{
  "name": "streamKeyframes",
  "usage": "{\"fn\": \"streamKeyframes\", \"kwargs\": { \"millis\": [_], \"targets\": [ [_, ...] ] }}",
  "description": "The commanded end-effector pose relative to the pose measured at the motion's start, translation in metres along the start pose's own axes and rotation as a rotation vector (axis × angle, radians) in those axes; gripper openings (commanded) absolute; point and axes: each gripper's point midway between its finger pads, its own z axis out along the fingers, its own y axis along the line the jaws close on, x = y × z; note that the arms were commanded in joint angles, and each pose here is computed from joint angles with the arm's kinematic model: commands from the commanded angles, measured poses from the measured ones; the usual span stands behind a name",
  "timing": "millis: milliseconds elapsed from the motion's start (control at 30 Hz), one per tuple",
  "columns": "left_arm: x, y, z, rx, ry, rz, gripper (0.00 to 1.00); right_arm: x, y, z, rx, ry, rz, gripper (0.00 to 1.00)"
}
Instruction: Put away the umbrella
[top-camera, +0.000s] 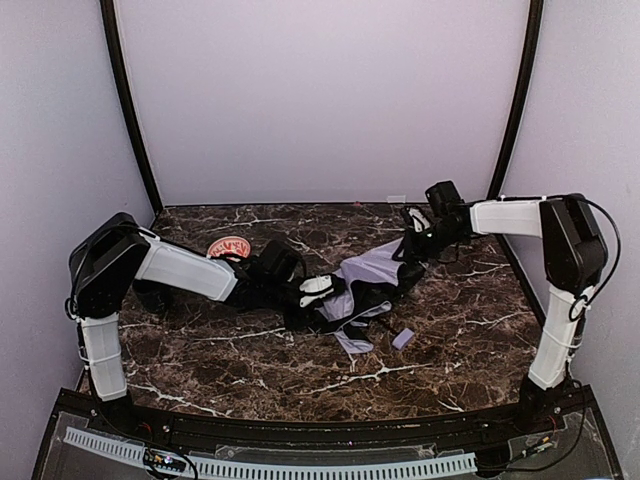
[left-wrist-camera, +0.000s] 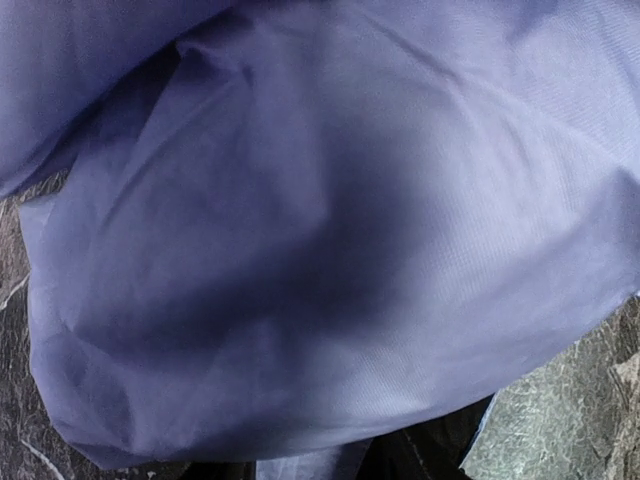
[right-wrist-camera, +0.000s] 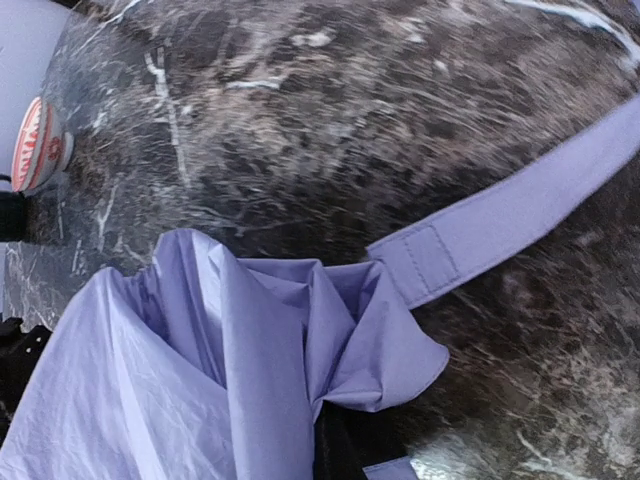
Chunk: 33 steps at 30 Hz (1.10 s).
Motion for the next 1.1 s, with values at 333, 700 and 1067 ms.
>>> {"fn": "streamKeyframes", "kwargs": {
  "millis": [333,700,1067],
  "targets": [
    [-0.050,-0.005,0.013,0.052,-0.204,-0.028,0.45,0.055,0.184,-0.043,-0.383,-0.055,-0.490,0.00],
    [-0.039,-0.013,-0.009,0.057,-0.231,-0.066,0.57,0.150,0.126,0.024,-0.305,0.119,-0.468,0.00],
    [-0.066,-0.023,-0.114,0.196,-0.402,0.033,0.67,0.179,0.085,0.048,-0.186,0.198,-0.454,0.00]
  ]
}}
